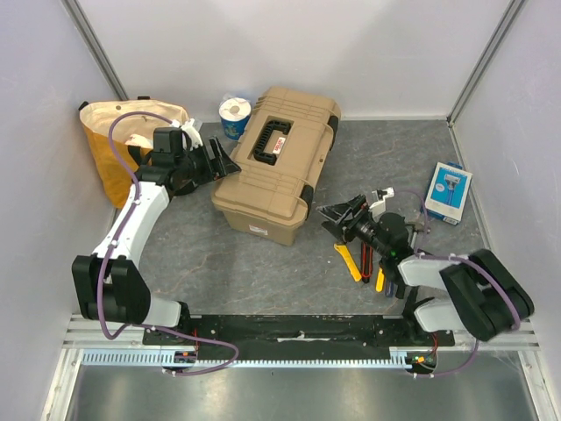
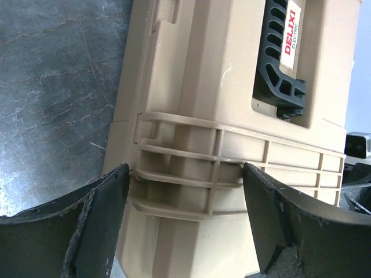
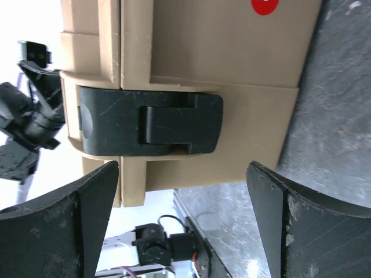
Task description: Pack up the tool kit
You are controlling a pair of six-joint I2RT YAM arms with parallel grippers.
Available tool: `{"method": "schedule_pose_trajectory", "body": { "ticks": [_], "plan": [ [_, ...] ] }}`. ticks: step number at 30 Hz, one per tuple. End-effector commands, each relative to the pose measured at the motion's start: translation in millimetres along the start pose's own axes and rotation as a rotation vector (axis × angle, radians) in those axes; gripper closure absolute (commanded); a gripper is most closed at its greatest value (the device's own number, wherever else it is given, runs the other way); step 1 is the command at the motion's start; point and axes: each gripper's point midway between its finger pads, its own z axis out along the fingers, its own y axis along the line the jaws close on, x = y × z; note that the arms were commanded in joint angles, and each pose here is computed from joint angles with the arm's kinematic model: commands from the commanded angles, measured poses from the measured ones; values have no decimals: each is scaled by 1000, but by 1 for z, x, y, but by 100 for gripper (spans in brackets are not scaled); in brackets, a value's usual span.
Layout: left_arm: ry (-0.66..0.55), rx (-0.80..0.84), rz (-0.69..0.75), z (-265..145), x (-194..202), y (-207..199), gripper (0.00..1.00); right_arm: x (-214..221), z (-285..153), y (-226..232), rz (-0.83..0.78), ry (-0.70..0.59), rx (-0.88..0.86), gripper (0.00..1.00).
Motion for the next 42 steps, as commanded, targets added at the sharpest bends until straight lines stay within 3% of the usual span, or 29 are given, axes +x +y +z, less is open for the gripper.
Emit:
{"method": "schedule_pose_trajectory", "body": {
  "ticks": [1, 7, 15, 21, 29, 35, 42],
  "plan": [
    [132, 100, -108, -1, 34, -15, 17, -12, -4, 54, 78, -51, -278, 2],
    [163, 160, -180, -2, 47, -24, 17, -18, -4, 66, 246, -59, -421, 2],
    [165, 188, -204, -5, 46, -31, 18, -16, 7, 86, 238, -50, -478, 2],
    [164, 190, -224, -6, 44, -32, 18, -32, 1, 92, 296, -127, -493, 2],
    [145, 193, -255, -6, 32, -39, 19, -69, -24, 115, 494, -278, -565, 2],
    [148, 220, -296, -5, 29, -44, 19, -62, -12, 130, 458, -229, -523, 2],
    [154, 241, -314, -3, 28, -48, 20, -58, -9, 94, 490, -265, -338, 2]
  ]
}}
